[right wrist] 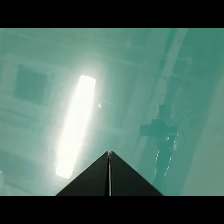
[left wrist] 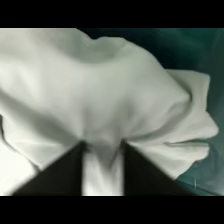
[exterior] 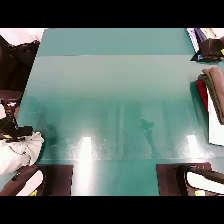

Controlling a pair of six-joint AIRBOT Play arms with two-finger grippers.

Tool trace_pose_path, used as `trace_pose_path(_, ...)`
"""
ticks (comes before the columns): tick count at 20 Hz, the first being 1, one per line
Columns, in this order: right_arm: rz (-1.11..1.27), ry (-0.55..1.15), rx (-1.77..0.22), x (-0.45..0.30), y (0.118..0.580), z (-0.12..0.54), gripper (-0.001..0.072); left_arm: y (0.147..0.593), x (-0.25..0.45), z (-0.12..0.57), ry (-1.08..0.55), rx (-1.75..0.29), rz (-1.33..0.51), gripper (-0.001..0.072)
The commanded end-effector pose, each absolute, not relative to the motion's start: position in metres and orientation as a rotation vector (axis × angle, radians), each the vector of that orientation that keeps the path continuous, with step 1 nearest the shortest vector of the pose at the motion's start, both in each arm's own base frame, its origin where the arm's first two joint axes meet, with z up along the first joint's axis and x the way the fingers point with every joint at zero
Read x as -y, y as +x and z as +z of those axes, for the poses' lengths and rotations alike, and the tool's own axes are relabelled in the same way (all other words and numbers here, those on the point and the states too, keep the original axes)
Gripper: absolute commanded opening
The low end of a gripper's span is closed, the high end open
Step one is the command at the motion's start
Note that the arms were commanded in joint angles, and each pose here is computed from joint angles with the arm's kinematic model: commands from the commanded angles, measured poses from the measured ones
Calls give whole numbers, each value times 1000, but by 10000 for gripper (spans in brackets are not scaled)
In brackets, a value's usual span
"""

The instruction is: Fold the shirts.

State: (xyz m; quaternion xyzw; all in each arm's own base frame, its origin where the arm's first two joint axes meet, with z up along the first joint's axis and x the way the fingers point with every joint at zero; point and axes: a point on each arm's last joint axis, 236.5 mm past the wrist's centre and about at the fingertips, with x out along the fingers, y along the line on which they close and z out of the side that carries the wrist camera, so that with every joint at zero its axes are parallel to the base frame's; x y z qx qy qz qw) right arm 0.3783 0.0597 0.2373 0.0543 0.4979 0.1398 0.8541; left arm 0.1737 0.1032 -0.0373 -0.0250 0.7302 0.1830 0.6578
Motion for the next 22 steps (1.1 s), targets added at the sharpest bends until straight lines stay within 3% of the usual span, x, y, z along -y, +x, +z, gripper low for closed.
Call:
trace_pose_path(1,300,117,-1047,-61,378,238,19,182,-103,-38,-74,-1629,402,26)
trace_pose_path(4,299,117,-1042,-61,379,238,19,233,-80,7,-150,-1465,275,26)
trace_pose_path(8,297,119,-1027,-61,382,240,19,315,11,151,-190,-1076,-128,25)
trace_pose_path(11,292,122,-979,-61,390,248,19,329,89,274,-138,-749,-386,25)
trace_pose_path(14,283,119,-845,-60,404,281,19,314,150,363,-77,-497,-567,25)
trace_pose_path(18,269,131,-667,-60,416,331,19,299,231,404,-19,-370,-811,24)
trace_pose_path(22,263,141,-656,-59,411,328,19,320,305,363,88,-447,-965,25)
